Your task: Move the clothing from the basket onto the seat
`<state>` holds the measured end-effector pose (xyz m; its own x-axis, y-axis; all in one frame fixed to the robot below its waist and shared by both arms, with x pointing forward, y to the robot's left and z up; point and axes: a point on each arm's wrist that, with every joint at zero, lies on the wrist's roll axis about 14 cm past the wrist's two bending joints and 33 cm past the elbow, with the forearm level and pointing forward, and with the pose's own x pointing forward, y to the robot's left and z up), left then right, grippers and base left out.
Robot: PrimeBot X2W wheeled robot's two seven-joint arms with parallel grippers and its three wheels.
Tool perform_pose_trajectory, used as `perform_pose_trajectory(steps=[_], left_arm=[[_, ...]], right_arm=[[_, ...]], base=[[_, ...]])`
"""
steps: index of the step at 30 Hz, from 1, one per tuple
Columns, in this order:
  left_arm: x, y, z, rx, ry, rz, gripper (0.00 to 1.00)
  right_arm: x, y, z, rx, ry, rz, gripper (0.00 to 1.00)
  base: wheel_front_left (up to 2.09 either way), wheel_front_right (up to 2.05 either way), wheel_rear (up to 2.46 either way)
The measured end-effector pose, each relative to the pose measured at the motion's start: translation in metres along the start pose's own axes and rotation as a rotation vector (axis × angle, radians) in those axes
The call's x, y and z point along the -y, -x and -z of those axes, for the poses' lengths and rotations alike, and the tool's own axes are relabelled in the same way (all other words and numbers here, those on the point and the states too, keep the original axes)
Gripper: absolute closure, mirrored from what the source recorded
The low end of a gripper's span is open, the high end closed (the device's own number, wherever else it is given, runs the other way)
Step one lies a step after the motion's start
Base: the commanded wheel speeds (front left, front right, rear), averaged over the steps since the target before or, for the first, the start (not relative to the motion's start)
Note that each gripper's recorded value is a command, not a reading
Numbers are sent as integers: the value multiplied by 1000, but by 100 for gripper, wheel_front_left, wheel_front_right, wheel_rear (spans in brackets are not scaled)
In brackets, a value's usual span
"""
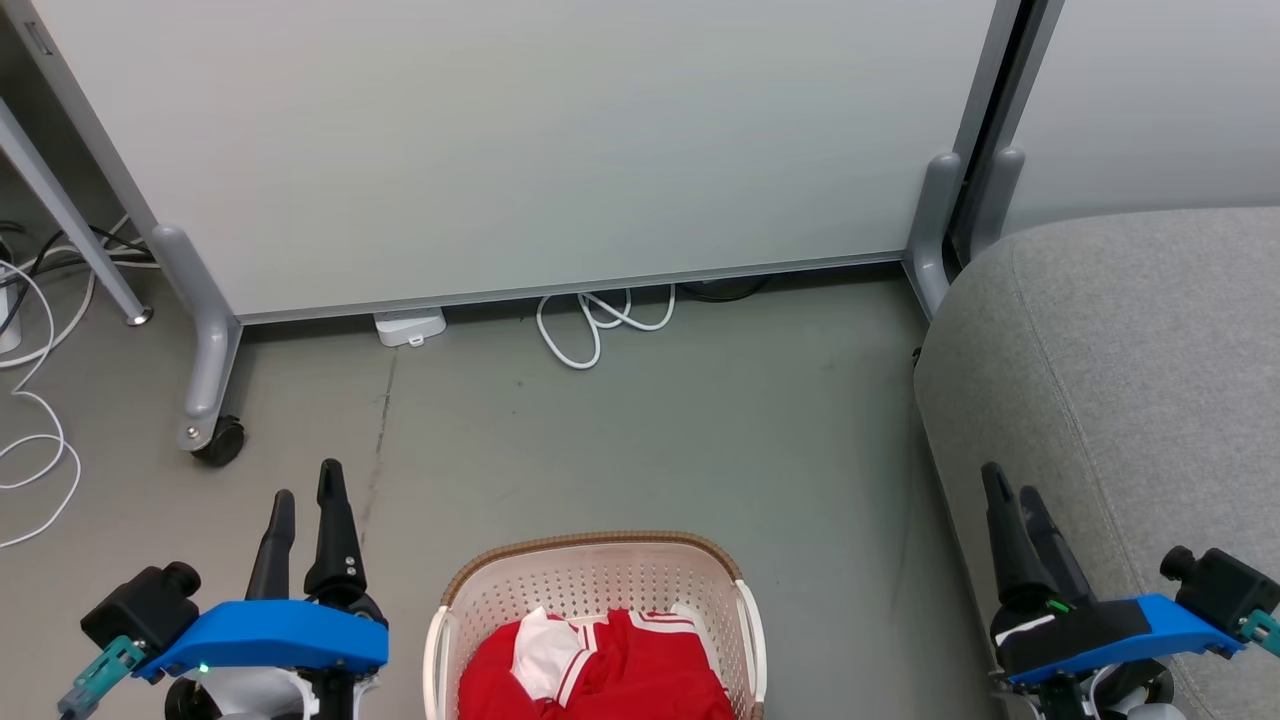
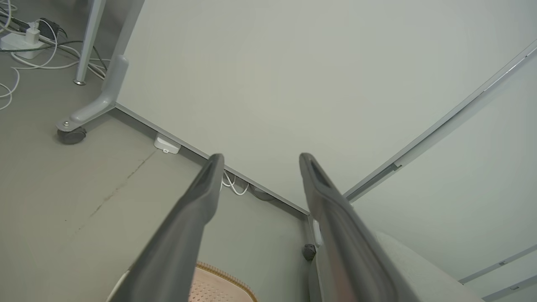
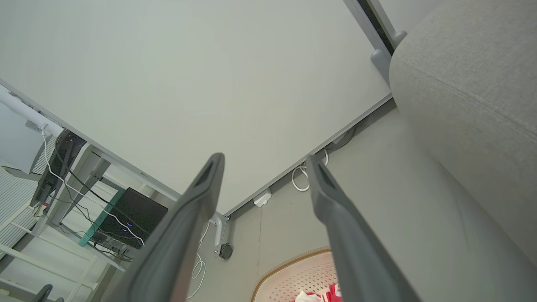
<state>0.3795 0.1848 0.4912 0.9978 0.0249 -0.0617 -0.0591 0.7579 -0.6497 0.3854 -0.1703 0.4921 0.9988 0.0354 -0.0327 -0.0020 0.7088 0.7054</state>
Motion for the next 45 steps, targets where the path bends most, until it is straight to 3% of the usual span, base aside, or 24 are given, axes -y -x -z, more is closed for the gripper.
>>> perform_pose_trajectory(steps=[23, 45], left_arm=[[9, 1, 2, 24, -298, 50, 0], [16, 2, 8, 35, -514, 96, 0]], right_arm=[[-13, -2, 6, 5, 274, -62, 0], [-25, -2, 13, 10, 483, -126, 0]], base=[[0, 0, 0], [0, 0, 0]])
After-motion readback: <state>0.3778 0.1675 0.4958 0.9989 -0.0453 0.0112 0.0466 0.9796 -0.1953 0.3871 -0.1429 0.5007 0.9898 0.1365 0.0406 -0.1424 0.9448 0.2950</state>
